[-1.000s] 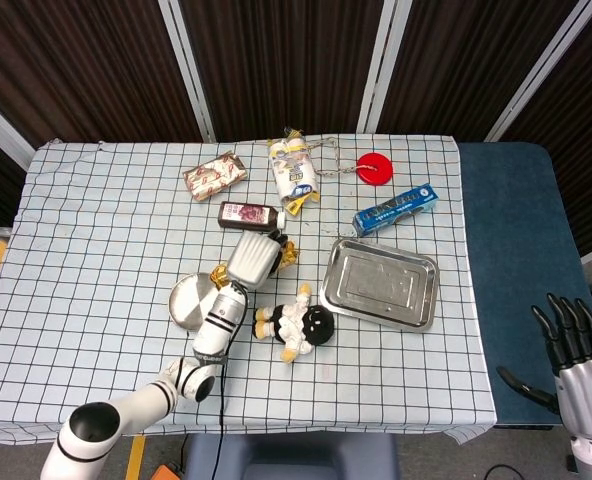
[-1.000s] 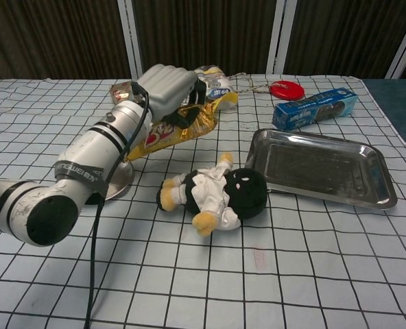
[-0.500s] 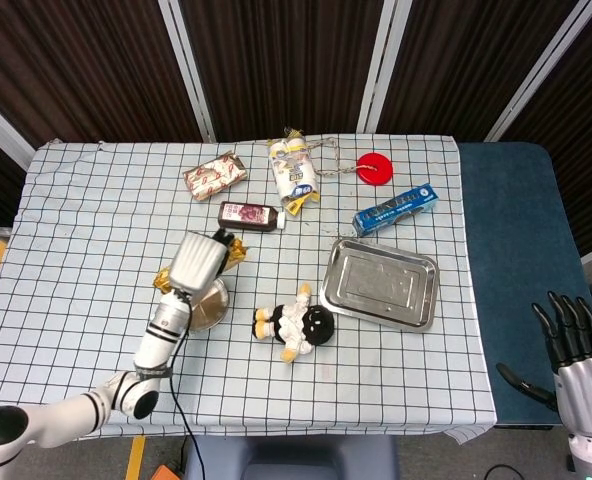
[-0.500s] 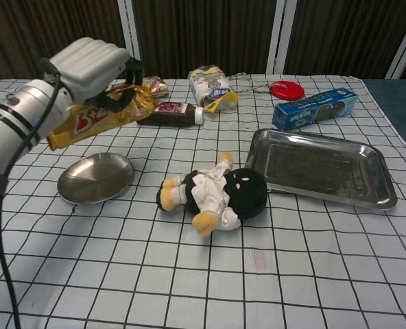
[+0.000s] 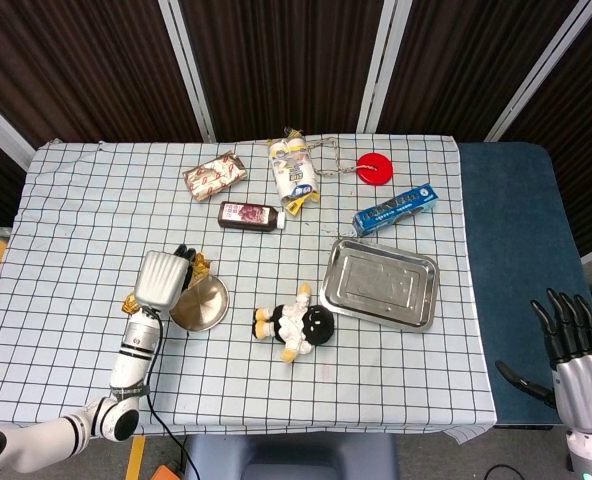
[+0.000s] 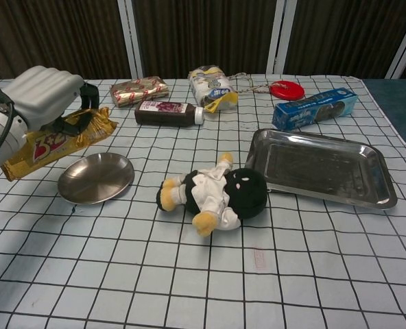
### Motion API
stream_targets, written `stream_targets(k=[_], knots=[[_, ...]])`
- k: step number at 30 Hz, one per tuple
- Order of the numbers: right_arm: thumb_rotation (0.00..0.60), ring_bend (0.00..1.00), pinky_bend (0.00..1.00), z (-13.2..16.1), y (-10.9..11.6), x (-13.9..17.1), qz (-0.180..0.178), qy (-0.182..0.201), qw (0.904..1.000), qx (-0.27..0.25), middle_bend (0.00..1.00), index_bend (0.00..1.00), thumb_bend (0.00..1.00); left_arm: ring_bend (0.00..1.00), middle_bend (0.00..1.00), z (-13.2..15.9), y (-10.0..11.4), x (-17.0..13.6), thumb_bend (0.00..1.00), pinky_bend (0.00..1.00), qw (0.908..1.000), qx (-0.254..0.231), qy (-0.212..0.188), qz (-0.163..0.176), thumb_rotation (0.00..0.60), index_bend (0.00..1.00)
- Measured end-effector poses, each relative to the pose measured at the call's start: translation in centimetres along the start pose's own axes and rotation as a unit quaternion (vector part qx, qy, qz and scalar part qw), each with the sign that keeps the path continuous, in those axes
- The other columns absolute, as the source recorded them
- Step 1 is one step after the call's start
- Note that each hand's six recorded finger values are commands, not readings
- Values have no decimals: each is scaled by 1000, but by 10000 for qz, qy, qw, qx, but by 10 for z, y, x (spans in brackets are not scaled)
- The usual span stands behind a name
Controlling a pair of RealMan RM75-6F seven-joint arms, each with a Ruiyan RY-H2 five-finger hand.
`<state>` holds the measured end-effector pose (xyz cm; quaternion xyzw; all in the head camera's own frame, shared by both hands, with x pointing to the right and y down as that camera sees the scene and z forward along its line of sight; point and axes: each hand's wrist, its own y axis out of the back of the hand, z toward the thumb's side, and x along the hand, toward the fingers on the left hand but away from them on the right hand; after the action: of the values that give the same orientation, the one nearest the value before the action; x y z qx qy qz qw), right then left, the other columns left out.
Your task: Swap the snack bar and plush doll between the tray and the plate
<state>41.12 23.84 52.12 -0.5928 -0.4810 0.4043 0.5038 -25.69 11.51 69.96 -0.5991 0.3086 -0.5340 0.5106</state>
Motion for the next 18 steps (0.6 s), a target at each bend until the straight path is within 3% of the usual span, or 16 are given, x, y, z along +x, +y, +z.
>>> stream_targets(k=[18], knots=[[600,0,32,1,1,1,11,43,10000,-68,0,0,79,827,789,33,-23,-12,597,864,9994,-222,148,-212,600,656]])
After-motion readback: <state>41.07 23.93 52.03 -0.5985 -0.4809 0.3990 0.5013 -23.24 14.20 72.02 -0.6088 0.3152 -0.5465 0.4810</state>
